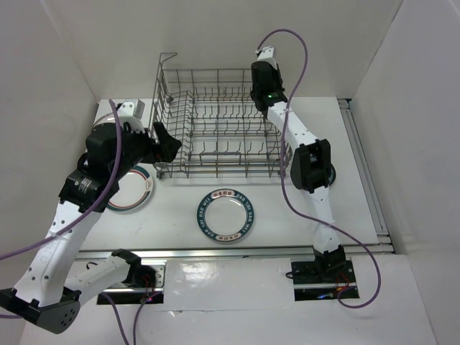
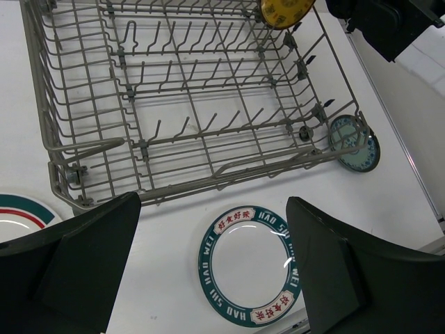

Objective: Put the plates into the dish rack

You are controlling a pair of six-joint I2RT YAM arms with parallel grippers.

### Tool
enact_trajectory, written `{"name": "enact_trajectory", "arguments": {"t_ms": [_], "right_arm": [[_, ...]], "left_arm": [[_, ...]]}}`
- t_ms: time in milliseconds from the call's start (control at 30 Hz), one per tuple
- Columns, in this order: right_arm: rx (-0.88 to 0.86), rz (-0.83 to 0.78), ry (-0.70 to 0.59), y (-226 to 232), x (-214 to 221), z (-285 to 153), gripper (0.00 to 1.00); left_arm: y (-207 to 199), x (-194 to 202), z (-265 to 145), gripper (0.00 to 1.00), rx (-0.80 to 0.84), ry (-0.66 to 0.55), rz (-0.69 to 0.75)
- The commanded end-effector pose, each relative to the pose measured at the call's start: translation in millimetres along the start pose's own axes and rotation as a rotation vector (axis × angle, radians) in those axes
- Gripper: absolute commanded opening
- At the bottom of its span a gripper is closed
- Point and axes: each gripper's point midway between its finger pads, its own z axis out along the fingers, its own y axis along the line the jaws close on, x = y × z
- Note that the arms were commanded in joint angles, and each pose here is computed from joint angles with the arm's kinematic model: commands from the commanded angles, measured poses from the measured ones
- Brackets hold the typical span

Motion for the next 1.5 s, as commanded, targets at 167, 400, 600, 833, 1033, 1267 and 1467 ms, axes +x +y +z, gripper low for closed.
{"name": "enact_trajectory", "arguments": {"t_ms": [167,400,600,833,1033,1267,1467], "right_arm": [[0.029,-0.033,-0.03,17,6,-3,0.02],[-0.002,-0.038,-0.02,29,11,-6,0.38],[-0.031,0.007,-0.028,29,6,-10,0.85],[-0.01,0.234,-0.068,-32,-51,-43,1.0],[-0.069,0.419,-0.048,-120,-56,-90,1.0],[-0.002,0.534,-0.022,-240,-22,-177,1.0],[-0.076,0.631,0.136,-228,89,-216,1.0]], "left_arm": [[-4,-9,-6,1.0,0.027,-0.042,0.02],[-4,-9,-6,1.0,0.027,-0.042,0.02],[-4,-7,-4,1.0,0.024,-0.033,0.019],[-3,-6,-1,1.0,0.021,-0.024,0.019],[-6,-9,-2,1.0,0.033,-0.03,0.02],[-6,-6,1,1.0,0.039,-0.019,0.028],[-12,-4,0,1.0,0.072,-0.007,0.029]]}}
